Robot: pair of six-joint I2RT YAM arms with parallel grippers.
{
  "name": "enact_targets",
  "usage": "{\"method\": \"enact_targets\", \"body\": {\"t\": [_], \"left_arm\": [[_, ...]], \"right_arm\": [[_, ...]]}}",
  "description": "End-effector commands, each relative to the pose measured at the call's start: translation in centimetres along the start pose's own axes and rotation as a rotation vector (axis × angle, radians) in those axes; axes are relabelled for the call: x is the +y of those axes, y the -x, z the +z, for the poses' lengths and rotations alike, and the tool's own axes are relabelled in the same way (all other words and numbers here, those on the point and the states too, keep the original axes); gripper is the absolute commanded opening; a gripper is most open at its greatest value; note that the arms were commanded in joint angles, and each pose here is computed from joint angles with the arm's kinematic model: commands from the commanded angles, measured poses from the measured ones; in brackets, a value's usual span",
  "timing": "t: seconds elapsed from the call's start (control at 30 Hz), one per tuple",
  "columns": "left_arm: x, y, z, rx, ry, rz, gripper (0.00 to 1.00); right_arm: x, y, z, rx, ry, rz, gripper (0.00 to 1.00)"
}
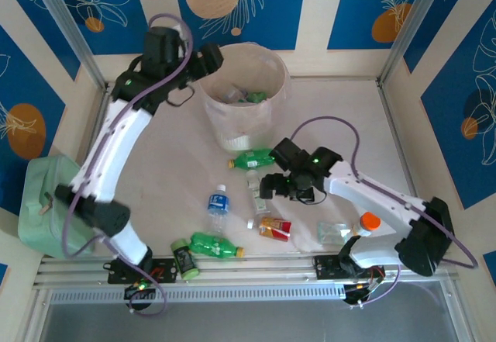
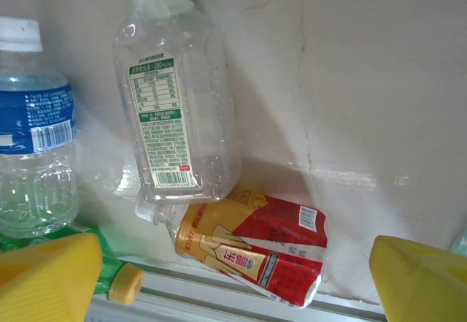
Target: Put the plastic bottles in the bin
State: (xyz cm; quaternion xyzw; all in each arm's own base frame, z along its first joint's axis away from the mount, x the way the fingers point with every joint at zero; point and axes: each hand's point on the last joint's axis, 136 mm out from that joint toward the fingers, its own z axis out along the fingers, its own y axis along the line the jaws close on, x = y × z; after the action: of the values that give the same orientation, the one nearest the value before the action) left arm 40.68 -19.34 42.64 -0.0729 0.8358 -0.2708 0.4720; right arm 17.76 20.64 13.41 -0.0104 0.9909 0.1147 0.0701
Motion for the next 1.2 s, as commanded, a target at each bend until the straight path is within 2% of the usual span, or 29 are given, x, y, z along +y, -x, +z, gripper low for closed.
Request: {"method": "enact_targets", "body": {"t": [0.0, 0.2, 0.47, 0.93, 1.17], "left_arm": [[3.0, -1.5, -3.6, -0.025, 0.074, 0.109, 0.89], [9.0, -7.1, -6.1, 0.045, 0.187, 0.059, 0.90], [12.1, -12.6, -5.6, 0.152, 0.211, -0.074, 0.86], [12.7, -13.3, -5.4, 0.171, 0.222, -0.085, 0.84], [13.0, -13.8, -5.2, 0.180, 0.226, -0.094, 0.84]], "right_arm": [[1.3, 0.5, 0.4, -0.010, -0.038, -0.065, 0.95], [3.1, 0.7, 3.0, 0.041, -0.103, -0.135, 0.94], [3.8, 0.9, 6.1, 0.096, -0.198, -0.169, 0.90], [3.7, 0.8, 9.4, 0.170, -0.278, -0.186, 0.83], [3.2, 0.7, 9.5, 0.175, -0.290, -0.170, 0.73]]}}
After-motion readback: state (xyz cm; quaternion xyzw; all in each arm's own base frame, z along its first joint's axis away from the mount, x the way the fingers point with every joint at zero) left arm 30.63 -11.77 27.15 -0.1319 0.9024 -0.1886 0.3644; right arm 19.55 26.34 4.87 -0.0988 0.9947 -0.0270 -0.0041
